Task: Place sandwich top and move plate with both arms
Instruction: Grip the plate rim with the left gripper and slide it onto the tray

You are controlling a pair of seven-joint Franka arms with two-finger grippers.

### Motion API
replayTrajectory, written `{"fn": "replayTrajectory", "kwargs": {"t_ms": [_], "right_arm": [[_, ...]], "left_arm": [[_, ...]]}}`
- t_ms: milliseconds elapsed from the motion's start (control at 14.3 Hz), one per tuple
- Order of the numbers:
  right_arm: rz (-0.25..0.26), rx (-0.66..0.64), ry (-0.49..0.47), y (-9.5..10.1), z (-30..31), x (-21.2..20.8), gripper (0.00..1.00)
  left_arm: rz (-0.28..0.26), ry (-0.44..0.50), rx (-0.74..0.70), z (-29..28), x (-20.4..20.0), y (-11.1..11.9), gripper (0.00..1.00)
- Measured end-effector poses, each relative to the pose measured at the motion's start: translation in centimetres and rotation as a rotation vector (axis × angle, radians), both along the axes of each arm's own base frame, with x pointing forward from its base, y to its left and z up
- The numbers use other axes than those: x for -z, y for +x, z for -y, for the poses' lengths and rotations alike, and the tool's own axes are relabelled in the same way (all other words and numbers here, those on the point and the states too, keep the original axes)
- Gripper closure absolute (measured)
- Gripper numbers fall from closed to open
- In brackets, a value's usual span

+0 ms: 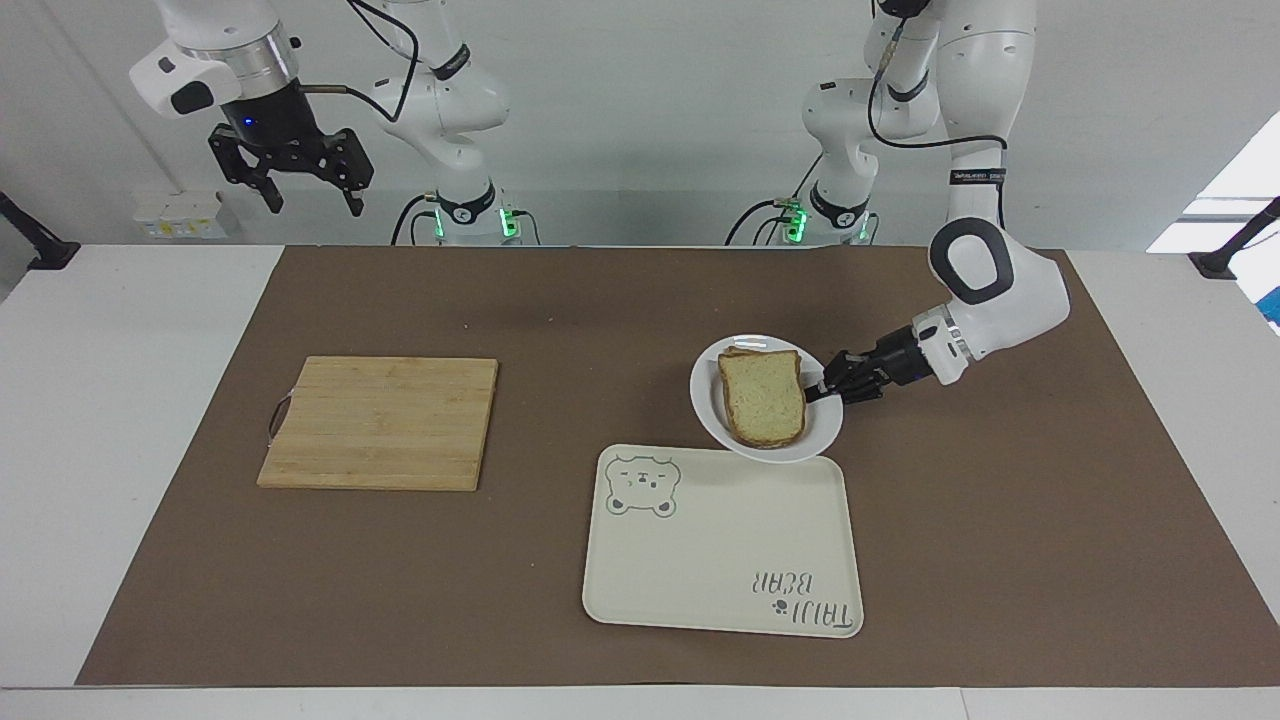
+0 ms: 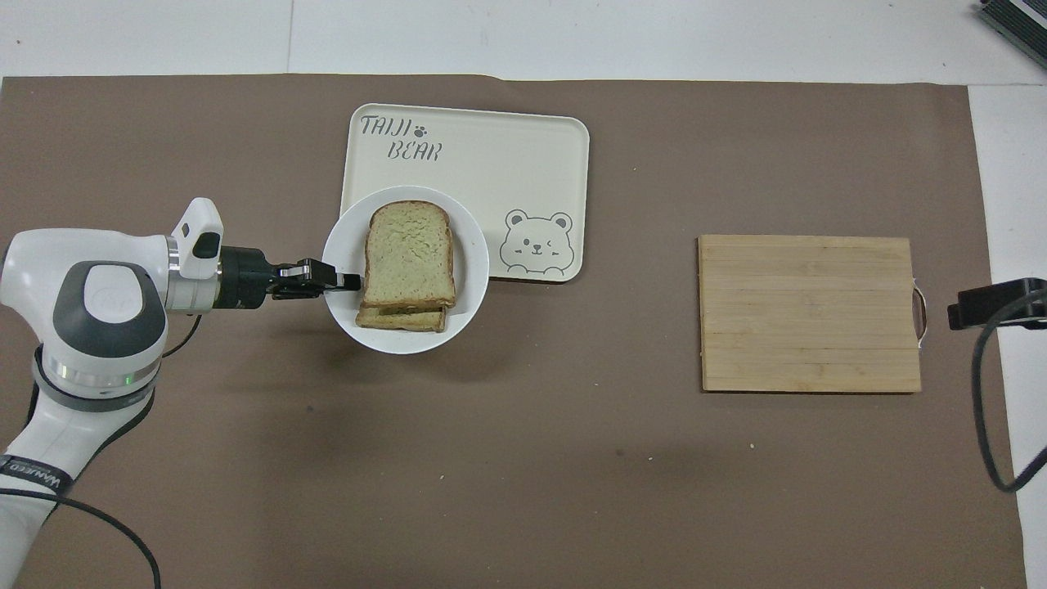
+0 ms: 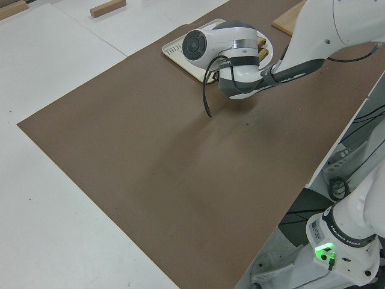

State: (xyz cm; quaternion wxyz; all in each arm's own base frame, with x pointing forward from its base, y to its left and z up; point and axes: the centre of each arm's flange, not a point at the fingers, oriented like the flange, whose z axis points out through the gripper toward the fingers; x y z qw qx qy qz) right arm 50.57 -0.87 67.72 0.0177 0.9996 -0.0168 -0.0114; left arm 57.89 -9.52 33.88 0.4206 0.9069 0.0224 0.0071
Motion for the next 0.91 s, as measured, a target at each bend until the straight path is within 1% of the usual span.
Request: {"fn": "replayTrajectory", "kwargs": {"t_ms": [70, 279, 488, 697, 836, 906], "right_arm": [[0.000, 0.000, 0.000, 0.0, 0.0, 0.0, 0.00], [0.000, 0.000, 0.000, 0.0, 0.0, 0.0, 0.00], [0.000, 0.000, 0.000, 0.0, 0.0, 0.0, 0.00], [0.000, 0.000, 0.000, 0.0, 0.0, 0.0, 0.00], [0.000, 0.000, 0.000, 0.0, 0.0, 0.0, 0.00], [0.000, 0.000, 0.000, 0.0, 0.0, 0.0, 0.00]], "left_arm": [[-0.001, 0.004, -0.010, 0.1, -0.4, 1.3, 0.93], [-0.022, 0.017, -0.032, 0.7, -1.0, 4.0, 0.93], [-0.024, 0.021, -0.047, 1.4, -1.2, 6.9, 0.93], [-0.039, 0.025, -0.059, 2.8, 0.3, 9.4, 0.93], [-0.039, 0.050, -0.079, 4.3, 2.2, 10.4, 0.93], [-0.039, 0.060, -0.081, 4.9, 3.0, 10.6, 0.93]]}}
